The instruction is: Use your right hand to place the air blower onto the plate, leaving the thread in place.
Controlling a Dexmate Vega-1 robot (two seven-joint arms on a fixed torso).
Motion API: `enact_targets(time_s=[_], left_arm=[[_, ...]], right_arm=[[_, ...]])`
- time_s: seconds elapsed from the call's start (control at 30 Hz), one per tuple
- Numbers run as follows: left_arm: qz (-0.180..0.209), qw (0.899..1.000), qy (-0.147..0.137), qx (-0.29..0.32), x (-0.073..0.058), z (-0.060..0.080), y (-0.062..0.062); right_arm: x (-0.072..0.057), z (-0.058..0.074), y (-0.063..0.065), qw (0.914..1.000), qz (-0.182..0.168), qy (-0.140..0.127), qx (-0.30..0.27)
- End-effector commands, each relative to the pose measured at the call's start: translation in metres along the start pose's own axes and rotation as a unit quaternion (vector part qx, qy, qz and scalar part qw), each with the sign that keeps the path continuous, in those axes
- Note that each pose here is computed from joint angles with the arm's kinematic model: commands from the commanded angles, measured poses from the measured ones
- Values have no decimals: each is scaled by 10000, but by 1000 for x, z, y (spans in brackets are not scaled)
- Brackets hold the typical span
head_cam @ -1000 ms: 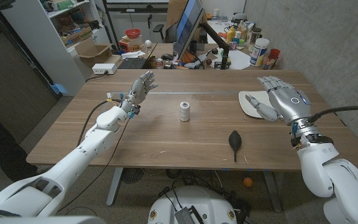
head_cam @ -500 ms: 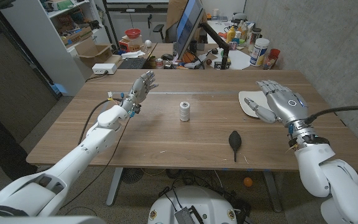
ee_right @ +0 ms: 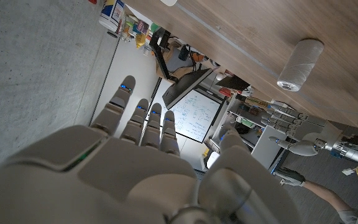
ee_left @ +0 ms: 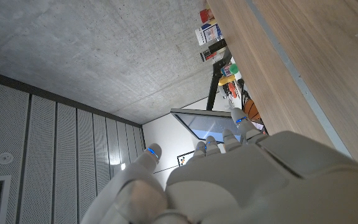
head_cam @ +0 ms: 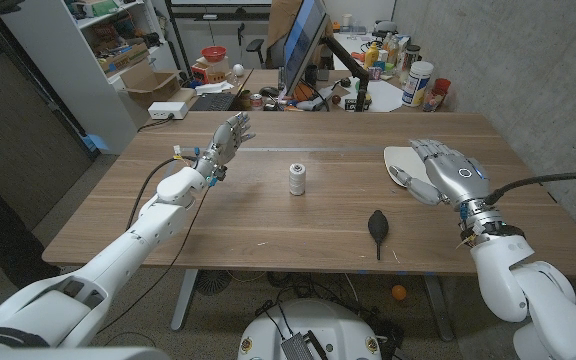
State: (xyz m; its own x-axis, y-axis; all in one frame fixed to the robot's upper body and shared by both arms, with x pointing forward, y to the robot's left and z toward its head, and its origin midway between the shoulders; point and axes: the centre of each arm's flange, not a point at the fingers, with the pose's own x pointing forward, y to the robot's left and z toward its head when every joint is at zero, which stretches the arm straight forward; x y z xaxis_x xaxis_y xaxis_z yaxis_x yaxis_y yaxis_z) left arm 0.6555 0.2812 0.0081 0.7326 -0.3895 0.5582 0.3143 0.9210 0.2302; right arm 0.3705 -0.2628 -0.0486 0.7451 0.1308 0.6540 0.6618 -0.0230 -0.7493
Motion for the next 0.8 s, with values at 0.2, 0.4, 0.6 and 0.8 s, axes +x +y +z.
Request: enact_targets(time_s=[0.2,0.4,0.6,0.8], left_arm=[[-40,10000,45,15,-1,-3,-1],[-50,10000,46,13,0,-3,-1],[-63,9999,72,33,0,-3,-1],[-89,9999,103,44,1,-4,-1]], right_arm=[[-4,10,19,9991,314,-134,231],[-1,14,27,9987,397,-188,276],[3,15,38,9980,515,-183,316],[5,15,42,9977,566,-178,316]])
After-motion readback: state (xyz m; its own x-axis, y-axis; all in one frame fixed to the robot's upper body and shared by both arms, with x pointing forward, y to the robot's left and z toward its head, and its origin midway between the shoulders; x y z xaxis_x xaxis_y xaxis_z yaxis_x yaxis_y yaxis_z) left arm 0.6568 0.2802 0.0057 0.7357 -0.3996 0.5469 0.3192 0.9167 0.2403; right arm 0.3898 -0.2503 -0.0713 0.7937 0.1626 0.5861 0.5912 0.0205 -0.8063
